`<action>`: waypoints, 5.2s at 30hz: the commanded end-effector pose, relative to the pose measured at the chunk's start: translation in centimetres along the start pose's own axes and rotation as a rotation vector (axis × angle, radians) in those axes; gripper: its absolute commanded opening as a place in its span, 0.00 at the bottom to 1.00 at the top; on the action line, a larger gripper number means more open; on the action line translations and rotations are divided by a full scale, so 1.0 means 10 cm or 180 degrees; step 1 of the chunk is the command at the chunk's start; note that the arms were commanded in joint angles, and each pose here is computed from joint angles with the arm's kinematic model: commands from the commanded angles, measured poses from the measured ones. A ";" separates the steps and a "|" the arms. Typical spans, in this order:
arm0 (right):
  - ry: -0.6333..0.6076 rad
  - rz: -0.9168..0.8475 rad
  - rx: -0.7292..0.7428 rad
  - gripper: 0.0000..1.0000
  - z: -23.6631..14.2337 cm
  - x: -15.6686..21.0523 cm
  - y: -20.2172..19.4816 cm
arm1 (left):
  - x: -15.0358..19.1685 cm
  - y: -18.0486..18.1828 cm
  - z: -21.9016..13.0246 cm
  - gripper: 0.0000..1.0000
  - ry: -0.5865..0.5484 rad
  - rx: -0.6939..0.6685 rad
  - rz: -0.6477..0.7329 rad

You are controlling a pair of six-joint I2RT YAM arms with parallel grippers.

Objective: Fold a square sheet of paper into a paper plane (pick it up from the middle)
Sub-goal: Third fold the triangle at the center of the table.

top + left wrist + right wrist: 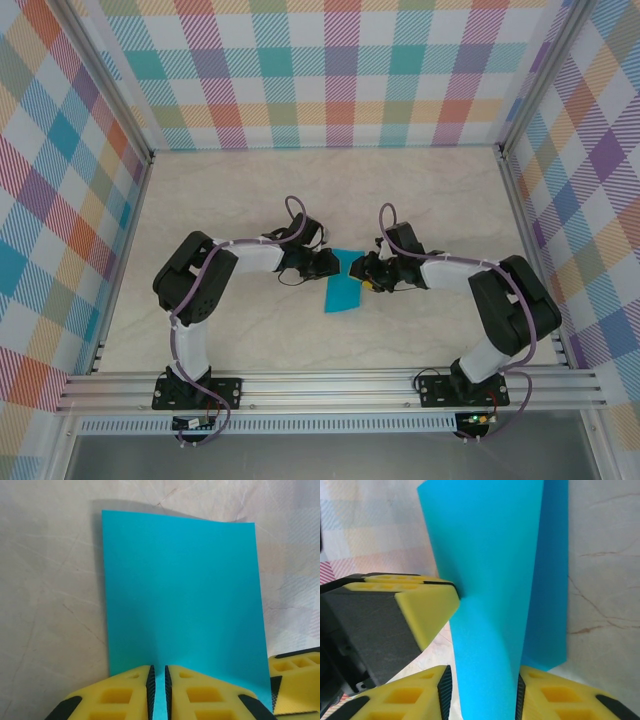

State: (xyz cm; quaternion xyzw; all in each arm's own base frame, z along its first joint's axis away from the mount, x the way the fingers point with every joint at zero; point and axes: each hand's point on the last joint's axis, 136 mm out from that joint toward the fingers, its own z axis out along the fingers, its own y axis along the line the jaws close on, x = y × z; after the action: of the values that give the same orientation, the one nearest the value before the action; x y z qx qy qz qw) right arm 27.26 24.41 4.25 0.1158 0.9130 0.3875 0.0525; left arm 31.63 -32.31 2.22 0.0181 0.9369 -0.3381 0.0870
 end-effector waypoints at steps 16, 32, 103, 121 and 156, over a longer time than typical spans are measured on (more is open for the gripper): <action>0.0177 0.0212 0.0075 0.09 0.06 0.00 -0.02 | 0.69 -0.24 -0.68 0.49 -0.0008 -0.0494 0.1374; 0.0250 0.0239 0.0106 0.10 0.05 0.02 0.01 | 1.21 -0.50 -0.34 0.59 -0.0274 -0.1485 0.2920; 0.0411 -0.0388 0.0759 0.15 0.41 -0.44 0.03 | 0.75 -0.39 -0.42 0.00 0.0078 0.0200 0.1378; 0.0562 -0.0544 0.0963 0.14 0.49 -0.38 -0.15 | 0.51 -0.20 -0.36 0.00 0.0205 0.0173 0.1205; 0.0568 -0.0477 0.0915 0.16 0.48 -0.35 -0.14 | 0.39 0.10 -0.23 0.01 0.0189 -0.0213 0.1183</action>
State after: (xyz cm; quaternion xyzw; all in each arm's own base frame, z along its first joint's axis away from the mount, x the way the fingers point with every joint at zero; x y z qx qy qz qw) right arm 32.73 26.62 1.76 0.0122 0.9590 0.2828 0.0118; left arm 26.95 -30.60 2.87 0.1987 0.9277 -0.2922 0.1206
